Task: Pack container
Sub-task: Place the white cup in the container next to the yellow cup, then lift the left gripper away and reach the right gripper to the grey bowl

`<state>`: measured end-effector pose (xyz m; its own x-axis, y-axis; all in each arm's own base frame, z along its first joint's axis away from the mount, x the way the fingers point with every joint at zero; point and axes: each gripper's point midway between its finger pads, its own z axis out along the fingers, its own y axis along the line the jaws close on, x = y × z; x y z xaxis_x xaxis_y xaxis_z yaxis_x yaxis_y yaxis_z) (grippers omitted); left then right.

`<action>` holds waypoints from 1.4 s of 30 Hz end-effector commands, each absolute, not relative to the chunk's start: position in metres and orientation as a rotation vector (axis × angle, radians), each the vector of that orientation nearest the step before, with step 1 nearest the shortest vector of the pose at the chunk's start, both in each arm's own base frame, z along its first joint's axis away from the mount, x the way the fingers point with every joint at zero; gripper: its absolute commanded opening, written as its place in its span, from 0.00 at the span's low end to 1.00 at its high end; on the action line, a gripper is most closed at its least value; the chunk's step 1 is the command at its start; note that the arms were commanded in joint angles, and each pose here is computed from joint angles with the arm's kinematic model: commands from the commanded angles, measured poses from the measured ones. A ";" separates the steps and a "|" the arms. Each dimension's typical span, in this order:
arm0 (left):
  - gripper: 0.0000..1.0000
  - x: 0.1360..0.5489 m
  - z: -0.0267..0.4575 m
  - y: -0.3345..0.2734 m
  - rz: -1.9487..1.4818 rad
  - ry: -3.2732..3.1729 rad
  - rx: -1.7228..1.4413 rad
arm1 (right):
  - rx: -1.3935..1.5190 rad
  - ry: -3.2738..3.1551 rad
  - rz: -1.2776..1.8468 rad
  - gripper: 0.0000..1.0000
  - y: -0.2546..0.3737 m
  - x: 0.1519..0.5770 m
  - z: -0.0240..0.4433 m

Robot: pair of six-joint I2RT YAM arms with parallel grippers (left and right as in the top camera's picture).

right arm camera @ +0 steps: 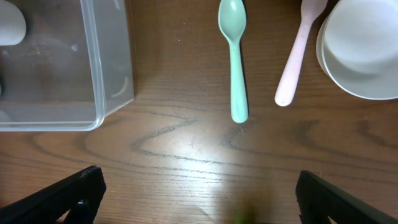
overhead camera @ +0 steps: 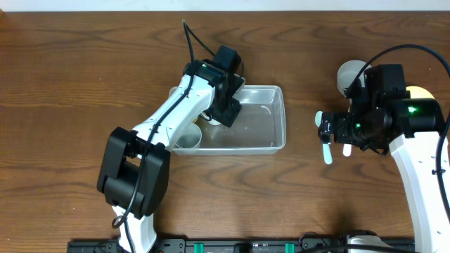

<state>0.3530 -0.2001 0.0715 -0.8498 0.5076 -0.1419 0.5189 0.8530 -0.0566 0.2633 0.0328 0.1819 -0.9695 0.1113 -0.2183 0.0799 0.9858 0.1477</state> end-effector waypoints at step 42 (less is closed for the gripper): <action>0.98 0.279 0.245 -0.028 -0.176 2.707 -0.364 | 0.118 2.487 -0.113 0.99 -0.019 0.333 0.257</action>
<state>0.2824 -0.0277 0.2468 -0.8816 -0.2713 -0.3861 -0.2219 0.9604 -0.1683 0.3161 -0.0098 0.2597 -0.7784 0.0963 -0.6203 0.1303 0.9914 -0.0095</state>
